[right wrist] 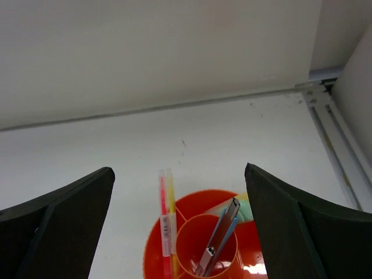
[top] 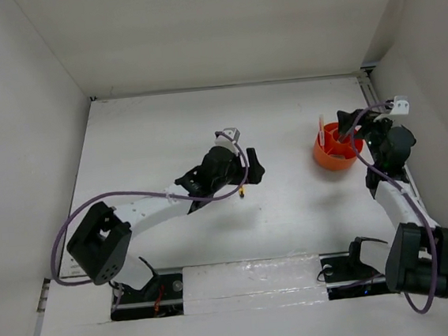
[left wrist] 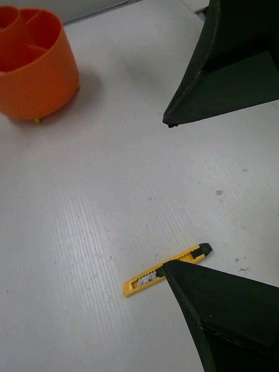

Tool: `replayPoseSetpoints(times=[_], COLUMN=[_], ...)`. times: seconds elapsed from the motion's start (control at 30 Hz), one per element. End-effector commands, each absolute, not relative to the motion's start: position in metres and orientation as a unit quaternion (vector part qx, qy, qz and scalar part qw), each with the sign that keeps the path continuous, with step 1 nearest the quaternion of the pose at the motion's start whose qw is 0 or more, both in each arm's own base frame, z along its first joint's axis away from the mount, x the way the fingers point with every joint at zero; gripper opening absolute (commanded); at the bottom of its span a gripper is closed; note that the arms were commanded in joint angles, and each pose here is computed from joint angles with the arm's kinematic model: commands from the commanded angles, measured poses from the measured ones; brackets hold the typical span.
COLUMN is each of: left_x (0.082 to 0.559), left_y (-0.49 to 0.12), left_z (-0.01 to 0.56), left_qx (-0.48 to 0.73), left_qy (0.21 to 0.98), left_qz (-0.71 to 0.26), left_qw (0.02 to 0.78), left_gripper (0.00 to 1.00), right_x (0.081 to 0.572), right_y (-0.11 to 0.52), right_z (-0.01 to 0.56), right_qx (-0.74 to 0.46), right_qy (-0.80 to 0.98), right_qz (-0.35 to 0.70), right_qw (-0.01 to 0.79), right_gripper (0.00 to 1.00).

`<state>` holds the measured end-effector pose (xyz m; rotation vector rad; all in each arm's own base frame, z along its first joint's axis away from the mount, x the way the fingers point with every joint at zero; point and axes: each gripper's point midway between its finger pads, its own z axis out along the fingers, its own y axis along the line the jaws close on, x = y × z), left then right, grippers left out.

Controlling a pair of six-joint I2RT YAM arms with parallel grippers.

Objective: Sort the stationery into containers
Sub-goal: Place the stationery in the storage box, then pick up the stationery from the center of the board.

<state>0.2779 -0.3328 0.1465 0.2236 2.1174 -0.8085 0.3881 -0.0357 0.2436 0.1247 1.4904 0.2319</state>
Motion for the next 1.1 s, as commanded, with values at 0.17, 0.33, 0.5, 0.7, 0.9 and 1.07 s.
replayPoseSetpoints(times=[0.17,0.33,0.5,0.7,0.9,1.07], left_x=[0.304,0.304,0.312,0.309,0.298,0.288], left_y=[-0.332,-0.333,-0.326,-0.308,-0.301,-0.304], left_z=[0.103,0.084,0.069,0.037,0.01,0.002], left_qx=[0.045,0.04,0.013,-0.009,-0.014,-0.012], left_qy=[0.896,0.912,0.932,0.953,0.966,0.971], left_qz=[-0.23,-0.209,-0.153,-0.063,-0.036,-0.046], left_qw=[0.376,0.35,0.328,0.295,0.256,0.232], left_gripper=[1.0,0.95,0.84,0.72,0.38,0.0], right_x=[0.369,0.369,0.371,0.374,0.375,0.378], right_y=[-0.02,0.003,0.018,0.026,0.029,0.033], right_z=[0.32,0.326,0.322,0.322,0.321,0.314], right_qx=[0.037,0.008,-0.002,-0.003,0.0,-0.005], right_qy=[0.638,0.656,0.66,0.66,0.66,0.667], right_qz=[0.107,0.131,0.152,0.167,0.177,0.19], right_qw=[0.762,0.744,0.736,0.733,0.73,0.72], right_gripper=[1.0,1.0,1.0,1.0,1.0,1.0])
